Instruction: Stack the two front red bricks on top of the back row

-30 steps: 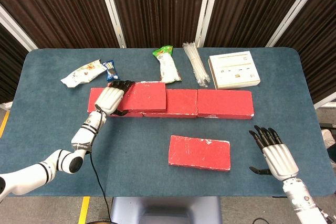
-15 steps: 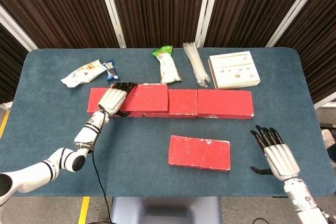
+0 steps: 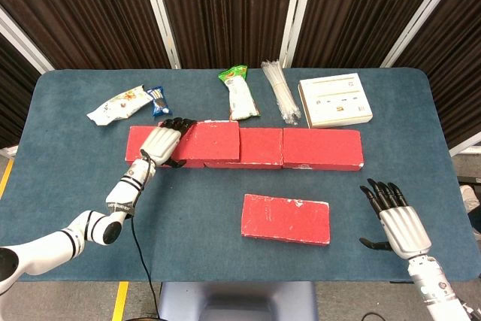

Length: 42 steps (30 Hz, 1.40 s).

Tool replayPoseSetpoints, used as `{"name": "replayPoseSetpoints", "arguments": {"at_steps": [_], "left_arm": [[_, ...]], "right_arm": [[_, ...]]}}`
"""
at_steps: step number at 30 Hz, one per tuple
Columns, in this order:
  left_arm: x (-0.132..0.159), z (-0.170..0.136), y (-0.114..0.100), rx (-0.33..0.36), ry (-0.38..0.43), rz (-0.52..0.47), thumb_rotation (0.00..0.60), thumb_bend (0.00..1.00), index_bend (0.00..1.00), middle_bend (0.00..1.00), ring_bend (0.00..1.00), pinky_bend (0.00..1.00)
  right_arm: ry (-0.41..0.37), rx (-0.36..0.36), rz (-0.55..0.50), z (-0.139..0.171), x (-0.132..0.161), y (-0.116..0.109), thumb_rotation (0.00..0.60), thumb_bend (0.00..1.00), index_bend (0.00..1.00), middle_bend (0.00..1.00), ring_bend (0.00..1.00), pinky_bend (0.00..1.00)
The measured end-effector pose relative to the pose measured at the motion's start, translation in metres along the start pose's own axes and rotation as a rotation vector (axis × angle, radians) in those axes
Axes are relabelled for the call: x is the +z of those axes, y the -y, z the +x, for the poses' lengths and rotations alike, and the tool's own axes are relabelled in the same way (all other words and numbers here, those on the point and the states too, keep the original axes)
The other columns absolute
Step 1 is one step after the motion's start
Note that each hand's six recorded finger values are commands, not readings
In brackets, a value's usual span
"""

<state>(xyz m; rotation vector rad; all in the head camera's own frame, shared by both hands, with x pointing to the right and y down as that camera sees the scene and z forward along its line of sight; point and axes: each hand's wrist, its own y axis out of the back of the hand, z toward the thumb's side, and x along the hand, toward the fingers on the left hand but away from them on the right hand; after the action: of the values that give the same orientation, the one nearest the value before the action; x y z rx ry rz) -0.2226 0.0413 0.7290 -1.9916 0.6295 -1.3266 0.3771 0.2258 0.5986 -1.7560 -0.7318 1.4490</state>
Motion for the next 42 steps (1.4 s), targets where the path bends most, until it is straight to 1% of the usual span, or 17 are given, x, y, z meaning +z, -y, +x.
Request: {"name": "replayPoseSetpoints", "arguments": {"at_steps": [5,7,9,10,16,20,30,38,40,41,42], "left_arm": [[-0.001,0.001,0.000,-0.001,-0.001,-0.001,0.600,0.31,0.00,0.12,0.01,0.11],[-0.001,0.001,0.000,-0.002,0.001,-0.002,0.600,0.31,0.00,0.08,0.00,0.09],[-0.001,0.001,0.000,-0.004,0.004,0.000,0.600,0.31,0.00,0.02,0.00,0.07],[-0.001,0.001,0.000,-0.003,0.006,0.001,0.600,0.31,0.00,0.00,0.00,0.07],[-0.003,0.001,-0.001,0.000,0.009,0.000,0.600,0.31,0.00,0.00,0.00,0.05],[-0.003,0.001,0.001,-0.012,0.010,0.001,0.600,0.31,0.00,0.00,0.00,0.05],[0.005,-0.005,-0.001,-0.015,0.044,0.004,0.600,0.31,0.00,0.00,0.00,0.05],[0.008,-0.022,-0.009,0.021,0.079,0.034,0.600,0.30,0.00,0.00,0.00,0.05],[0.003,-0.034,-0.008,0.030,0.084,0.061,0.600,0.29,0.00,0.00,0.00,0.05],[-0.001,-0.043,-0.006,0.035,0.083,0.072,0.600,0.29,0.00,0.00,0.00,0.05],[-0.009,-0.058,-0.003,0.043,0.078,0.083,0.600,0.29,0.00,0.00,0.00,0.05]], "right_arm": [[0.003,0.001,0.002,0.000,0.000,0.000,0.574,0.15,0.00,0.00,0.00,0.00],[0.003,0.002,0.003,0.000,0.000,0.001,0.574,0.15,0.00,0.00,0.00,0.00],[0.005,0.003,0.005,-0.001,0.000,0.001,0.575,0.15,0.00,0.00,0.00,0.00],[0.006,0.003,0.005,-0.001,0.000,0.001,0.574,0.15,0.00,0.00,0.00,0.00],[0.009,0.006,0.008,-0.002,0.000,0.002,0.572,0.15,0.00,0.00,0.00,0.00],[0.013,0.003,0.008,-0.002,-0.001,0.001,0.573,0.15,0.00,0.00,0.00,0.00],[0.012,0.003,0.011,-0.002,0.000,0.002,0.572,0.15,0.00,0.00,0.00,0.00],[-0.009,0.015,0.013,-0.003,0.004,0.005,0.562,0.15,0.00,0.00,0.00,0.00],[-0.032,0.024,0.006,-0.004,0.010,0.008,0.557,0.15,0.00,0.00,0.00,0.00],[-0.049,0.036,-0.005,-0.006,0.015,0.013,0.556,0.15,0.00,0.00,0.00,0.00],[-0.062,0.047,-0.015,-0.008,0.019,0.016,0.556,0.15,0.00,0.00,0.00,0.00]]}}
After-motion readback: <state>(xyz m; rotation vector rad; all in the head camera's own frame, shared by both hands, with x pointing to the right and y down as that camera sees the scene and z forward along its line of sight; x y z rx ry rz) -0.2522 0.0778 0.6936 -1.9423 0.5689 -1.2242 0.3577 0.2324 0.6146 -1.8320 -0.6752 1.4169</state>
